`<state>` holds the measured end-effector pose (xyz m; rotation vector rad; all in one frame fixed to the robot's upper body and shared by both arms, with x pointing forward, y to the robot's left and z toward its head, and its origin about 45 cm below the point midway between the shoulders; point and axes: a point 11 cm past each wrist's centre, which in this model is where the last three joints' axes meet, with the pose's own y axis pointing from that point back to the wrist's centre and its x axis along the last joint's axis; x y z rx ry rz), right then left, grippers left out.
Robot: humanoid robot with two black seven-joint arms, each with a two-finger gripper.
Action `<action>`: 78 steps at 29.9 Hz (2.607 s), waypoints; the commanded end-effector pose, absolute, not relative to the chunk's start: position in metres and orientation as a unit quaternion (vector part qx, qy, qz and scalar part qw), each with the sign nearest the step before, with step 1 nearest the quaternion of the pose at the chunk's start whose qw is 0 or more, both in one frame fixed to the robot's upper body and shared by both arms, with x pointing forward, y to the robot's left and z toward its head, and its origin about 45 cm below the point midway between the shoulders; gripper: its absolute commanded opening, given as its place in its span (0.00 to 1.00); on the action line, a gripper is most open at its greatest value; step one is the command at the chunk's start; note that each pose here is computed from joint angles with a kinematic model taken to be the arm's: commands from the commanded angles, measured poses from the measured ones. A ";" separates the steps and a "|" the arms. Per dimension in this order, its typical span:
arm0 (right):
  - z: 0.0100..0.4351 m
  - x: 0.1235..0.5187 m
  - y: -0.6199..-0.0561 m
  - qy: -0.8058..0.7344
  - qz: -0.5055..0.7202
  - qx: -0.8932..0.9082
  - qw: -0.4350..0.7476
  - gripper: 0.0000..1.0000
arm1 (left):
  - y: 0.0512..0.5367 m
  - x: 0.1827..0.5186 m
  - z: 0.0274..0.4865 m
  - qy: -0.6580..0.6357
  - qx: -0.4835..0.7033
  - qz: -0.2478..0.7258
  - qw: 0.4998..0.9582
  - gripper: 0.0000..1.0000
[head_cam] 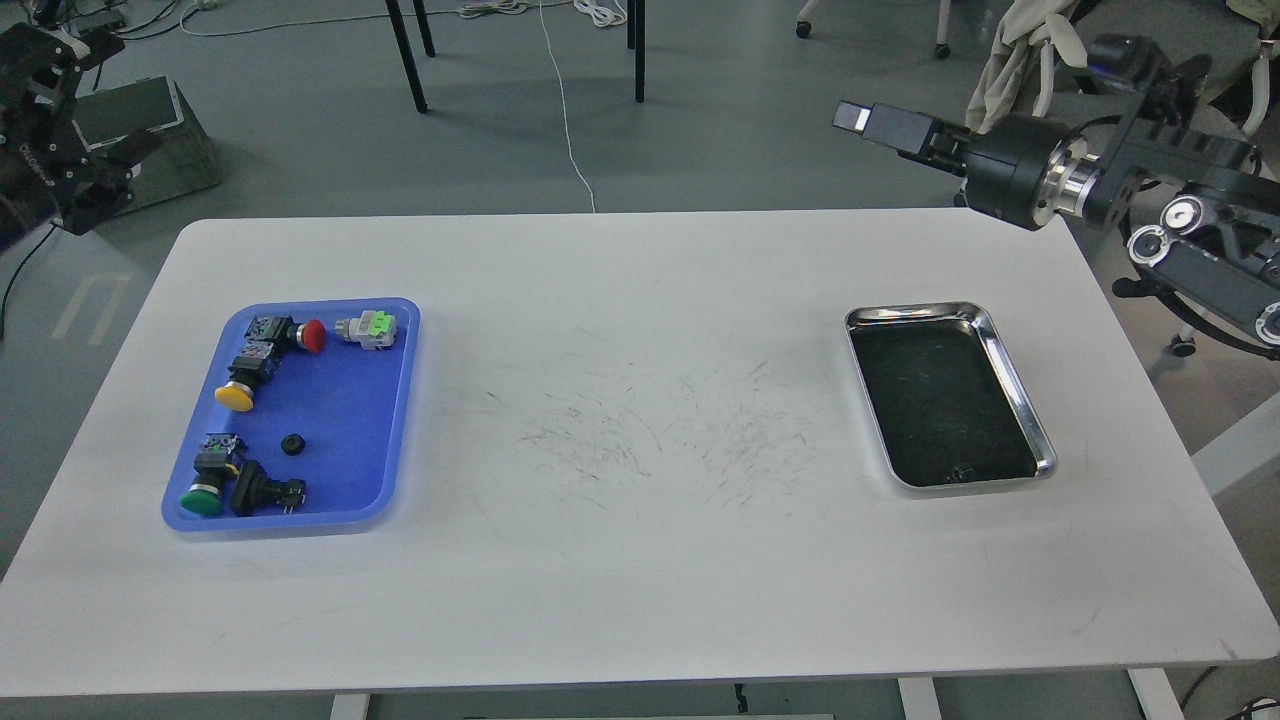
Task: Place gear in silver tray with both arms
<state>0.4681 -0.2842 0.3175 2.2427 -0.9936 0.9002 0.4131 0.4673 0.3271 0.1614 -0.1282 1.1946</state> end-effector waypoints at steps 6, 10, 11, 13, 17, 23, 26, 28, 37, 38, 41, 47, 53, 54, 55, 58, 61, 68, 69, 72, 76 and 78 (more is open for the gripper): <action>0.319 0.480 -0.324 -0.509 0.185 0.828 0.150 0.82 | 0.477 0.382 0.322 -0.076 0.157 0.529 0.831 0.99; 0.318 0.481 -0.335 -0.550 0.137 0.817 0.105 0.84 | 0.457 0.368 0.318 -0.100 0.202 0.477 0.850 0.99; 0.316 0.480 -0.337 -0.560 0.128 0.813 0.098 0.85 | 0.450 0.364 0.319 -0.105 0.207 0.464 0.855 0.99; 0.317 0.481 -0.341 -0.577 0.115 0.805 0.083 0.87 | 0.430 0.359 0.315 -0.119 0.212 0.443 0.863 0.98; 0.317 0.484 -0.351 -0.611 0.087 0.785 0.053 0.87 | 0.420 0.352 0.297 -0.185 0.289 0.394 0.853 0.98; 0.314 0.486 -0.368 -0.650 0.056 0.758 0.014 0.88 | 0.415 0.340 0.253 -0.297 0.393 0.319 0.809 0.98; 0.321 0.488 -0.381 -0.667 0.056 0.743 -0.003 0.88 | 0.408 0.337 0.238 -0.325 0.405 0.296 0.802 0.97; 0.327 0.490 -0.386 -0.675 0.052 0.736 -0.018 0.88 | 0.403 0.333 0.227 -0.331 0.408 0.284 0.802 0.95; 0.318 0.488 -0.395 -0.690 0.032 0.723 -0.028 0.89 | 0.402 0.338 0.196 -0.415 0.462 0.206 0.756 0.90; 0.318 0.488 -0.395 -0.690 0.032 0.723 -0.028 0.89 | 0.402 0.336 0.192 -0.421 0.467 0.195 0.753 0.89; 0.319 0.488 -0.394 -0.689 0.032 0.724 -0.028 0.89 | 0.393 0.337 0.180 -0.438 0.469 0.177 0.747 0.86; 0.320 0.488 -0.395 -0.689 0.034 0.724 -0.028 0.91 | 0.413 0.342 0.165 -0.458 0.507 0.156 0.713 0.79; 0.320 0.489 -0.394 -0.688 0.035 0.725 -0.026 0.91 | 0.427 0.333 0.147 -0.456 0.531 0.139 0.701 0.76; 0.320 0.489 -0.394 -0.688 0.035 0.725 -0.026 0.91 | 0.428 0.328 0.143 -0.451 0.533 0.136 0.703 0.75; 0.320 0.489 -0.394 -0.688 0.035 0.725 -0.026 0.91 | 0.429 0.325 0.140 -0.449 0.534 0.134 0.704 0.73; 0.318 0.488 -0.394 -0.688 0.034 0.725 -0.024 0.91 | 0.429 0.320 0.135 -0.450 0.533 0.129 0.705 0.71; 0.318 0.488 -0.394 -0.687 0.034 0.725 -0.023 0.92 | 0.429 0.317 0.131 -0.447 0.535 0.125 0.706 0.63; 0.319 0.488 -0.393 -0.686 0.035 0.726 -0.023 0.92 | 0.431 0.316 0.128 -0.444 0.539 0.123 0.706 0.51; 0.319 0.488 -0.393 -0.686 0.035 0.726 -0.023 0.92 | 0.430 0.316 0.127 -0.443 0.538 0.123 0.707 0.51; 0.319 0.488 -0.393 -0.686 0.035 0.727 -0.023 0.92 | 0.432 0.318 0.122 -0.440 0.543 0.125 0.704 0.51; 0.319 0.488 -0.392 -0.684 0.035 0.728 -0.022 0.92 | 0.430 0.319 0.121 -0.440 0.542 0.125 0.705 0.51; 0.318 0.488 -0.392 -0.685 0.035 0.728 -0.022 0.92 | 0.436 0.319 0.120 -0.437 0.549 0.127 0.701 0.51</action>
